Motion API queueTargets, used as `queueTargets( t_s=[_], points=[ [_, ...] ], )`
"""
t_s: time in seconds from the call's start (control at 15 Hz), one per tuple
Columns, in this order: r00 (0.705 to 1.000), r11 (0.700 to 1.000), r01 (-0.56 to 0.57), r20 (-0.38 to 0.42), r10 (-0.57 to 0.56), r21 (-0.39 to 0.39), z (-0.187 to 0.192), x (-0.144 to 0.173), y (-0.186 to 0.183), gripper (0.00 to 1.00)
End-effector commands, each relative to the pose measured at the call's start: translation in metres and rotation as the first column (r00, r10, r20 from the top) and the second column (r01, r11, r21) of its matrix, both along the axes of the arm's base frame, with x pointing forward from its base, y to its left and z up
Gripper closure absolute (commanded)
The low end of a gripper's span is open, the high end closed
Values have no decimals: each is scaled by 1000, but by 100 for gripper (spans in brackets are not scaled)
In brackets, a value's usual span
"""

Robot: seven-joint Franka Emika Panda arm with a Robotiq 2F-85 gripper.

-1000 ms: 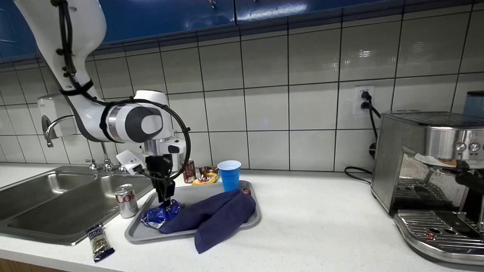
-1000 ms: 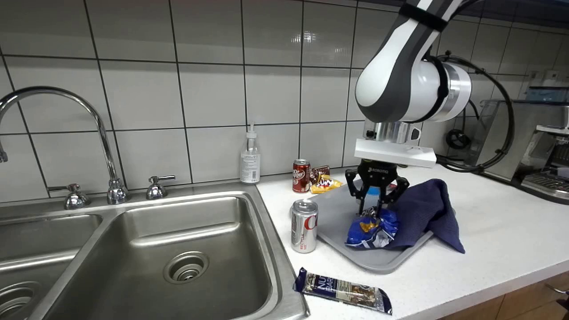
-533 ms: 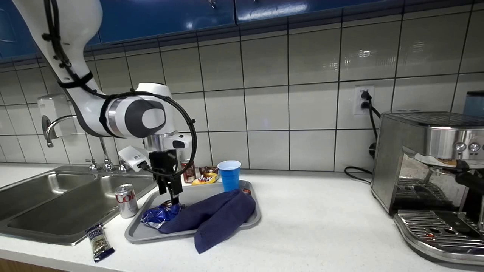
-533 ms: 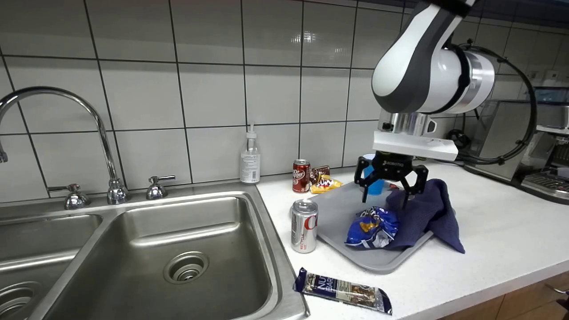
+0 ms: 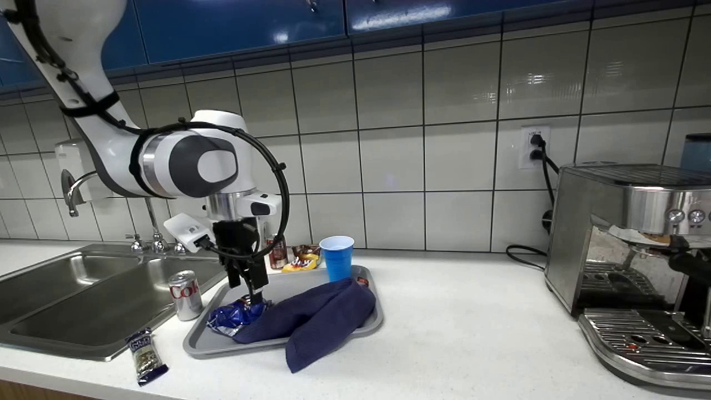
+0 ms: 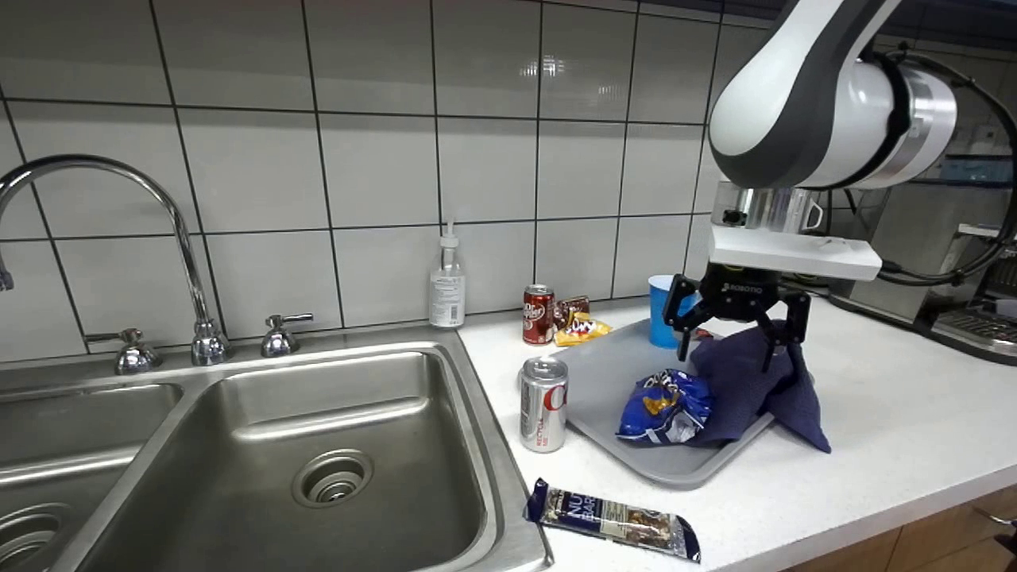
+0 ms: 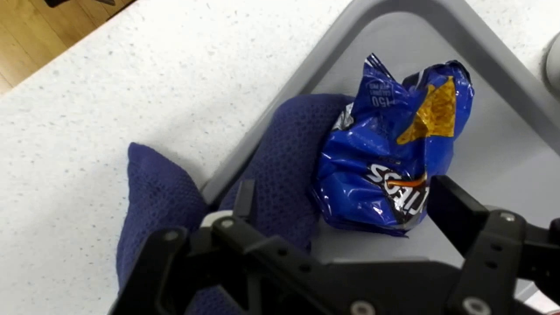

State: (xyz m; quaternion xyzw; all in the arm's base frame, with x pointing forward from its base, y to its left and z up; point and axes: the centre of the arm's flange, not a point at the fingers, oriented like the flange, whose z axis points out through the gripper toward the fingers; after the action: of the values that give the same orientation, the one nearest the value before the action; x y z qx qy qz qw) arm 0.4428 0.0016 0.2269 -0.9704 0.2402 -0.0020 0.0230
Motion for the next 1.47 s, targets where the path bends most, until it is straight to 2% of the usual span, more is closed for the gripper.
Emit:
queueTargets(
  t_s=[0.0,0.33,0.6,1.07,1.4],
  points=[
    [999,999,-45,-4,45,-5,19,-29,-2,0],
    [983,983,-180,22,180,-29,24,-50,6,0],
    [950,950,-310,30,312,-43,29,-63,16,0],
    [850,851,-523,43,525,-45,33,-75,49,0],
    [785,786,-615,41,618,-60,33,-83,73,0]
  ],
)
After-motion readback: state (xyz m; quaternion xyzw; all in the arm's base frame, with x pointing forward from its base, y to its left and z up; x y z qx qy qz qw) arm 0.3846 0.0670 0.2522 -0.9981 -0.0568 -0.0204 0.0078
